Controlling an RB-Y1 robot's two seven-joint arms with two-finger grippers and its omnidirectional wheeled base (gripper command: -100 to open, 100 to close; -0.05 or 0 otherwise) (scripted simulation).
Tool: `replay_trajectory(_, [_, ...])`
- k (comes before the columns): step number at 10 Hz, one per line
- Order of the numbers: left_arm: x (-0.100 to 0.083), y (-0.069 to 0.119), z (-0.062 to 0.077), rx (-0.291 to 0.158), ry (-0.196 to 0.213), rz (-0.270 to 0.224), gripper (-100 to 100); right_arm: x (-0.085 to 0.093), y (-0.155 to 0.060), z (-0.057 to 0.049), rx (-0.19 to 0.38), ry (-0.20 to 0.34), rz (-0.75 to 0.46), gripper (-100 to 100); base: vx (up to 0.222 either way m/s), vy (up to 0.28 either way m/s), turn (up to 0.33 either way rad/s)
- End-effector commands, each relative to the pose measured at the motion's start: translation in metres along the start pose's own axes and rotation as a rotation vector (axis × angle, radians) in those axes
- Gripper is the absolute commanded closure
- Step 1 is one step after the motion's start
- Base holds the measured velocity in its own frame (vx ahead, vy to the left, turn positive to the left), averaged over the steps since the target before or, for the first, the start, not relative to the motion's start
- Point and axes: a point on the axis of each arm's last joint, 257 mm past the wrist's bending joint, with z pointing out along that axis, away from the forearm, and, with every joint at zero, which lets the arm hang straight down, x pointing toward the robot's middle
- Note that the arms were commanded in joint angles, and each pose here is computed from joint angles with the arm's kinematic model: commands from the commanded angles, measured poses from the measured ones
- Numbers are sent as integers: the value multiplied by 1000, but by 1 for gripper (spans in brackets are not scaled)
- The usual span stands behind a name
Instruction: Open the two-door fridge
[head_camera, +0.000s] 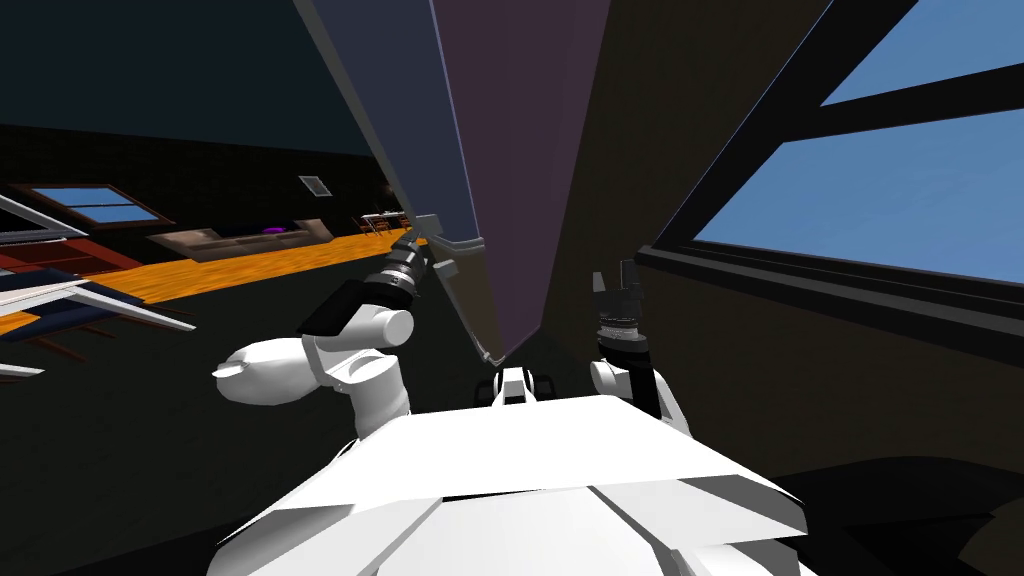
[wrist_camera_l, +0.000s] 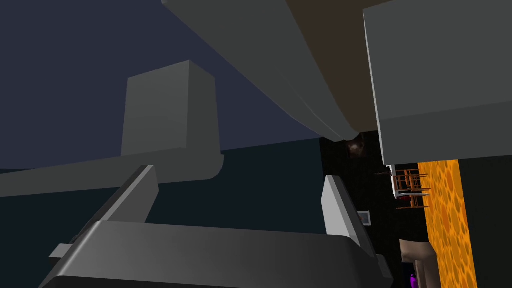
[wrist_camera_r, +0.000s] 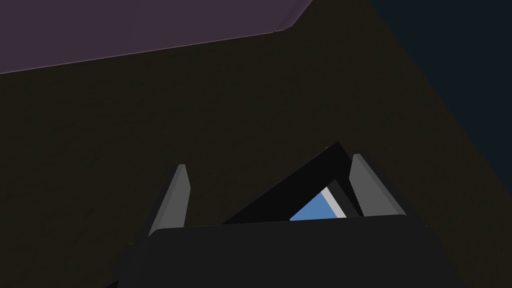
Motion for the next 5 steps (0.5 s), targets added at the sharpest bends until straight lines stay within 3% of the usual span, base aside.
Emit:
replay_trajectory(1, [-1, -4, 2, -18, 5, 9, -100, 0, 0, 0, 0, 0, 0, 0, 8, -26, 14])
replay_trajectory(5, [-6, -17, 4, -45, 12, 37, -100, 0, 0, 0, 0, 0, 0, 0, 15, -31, 7])
